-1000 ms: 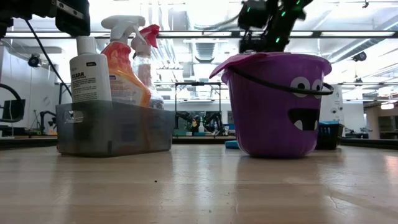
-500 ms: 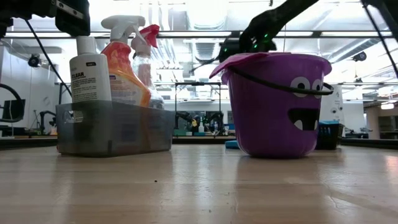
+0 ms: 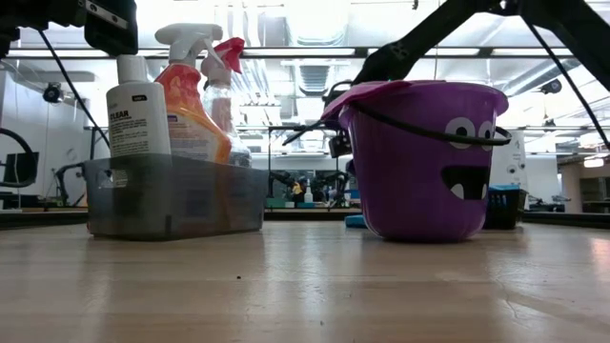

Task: Pick & Place Kitchen Items
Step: Put the blue sponge wipe into the black bin

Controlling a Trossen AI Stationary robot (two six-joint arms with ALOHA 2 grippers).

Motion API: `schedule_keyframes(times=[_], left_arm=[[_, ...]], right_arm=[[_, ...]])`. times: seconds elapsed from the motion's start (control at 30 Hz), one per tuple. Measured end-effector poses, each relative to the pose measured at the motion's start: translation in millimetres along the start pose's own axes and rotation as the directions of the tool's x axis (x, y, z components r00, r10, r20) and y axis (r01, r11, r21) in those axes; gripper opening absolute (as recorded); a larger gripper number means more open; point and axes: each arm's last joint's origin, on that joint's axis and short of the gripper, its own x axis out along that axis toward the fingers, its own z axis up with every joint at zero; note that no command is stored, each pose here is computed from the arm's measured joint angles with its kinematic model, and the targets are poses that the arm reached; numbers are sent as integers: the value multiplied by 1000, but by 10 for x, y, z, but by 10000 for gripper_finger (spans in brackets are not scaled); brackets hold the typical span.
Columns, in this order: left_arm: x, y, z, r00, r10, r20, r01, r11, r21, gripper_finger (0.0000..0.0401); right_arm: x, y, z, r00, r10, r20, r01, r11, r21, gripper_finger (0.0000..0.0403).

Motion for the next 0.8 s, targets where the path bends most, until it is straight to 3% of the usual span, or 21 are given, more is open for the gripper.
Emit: schedule_keyframes(times=[0.53,0.63,0.77,0.8], left_arm=[[0,0,0,1000,0,0,0,1000,1,1],[0,0,-1,1000,0,-1,0,1000,4,1],[0,1,-2,1000,1,-2,-1,1000,6,1],[0,1,-2,1000,1,-2,-1,1000,6,1]], right_arm=[[227,-4,-46,995,54,-86,-61,995,-74,201],[236,6,-62,992,64,-105,-73,994,-86,152],[214,13,-73,991,64,-114,-76,991,-107,42],[206,15,-75,991,65,-116,-78,991,-108,34]])
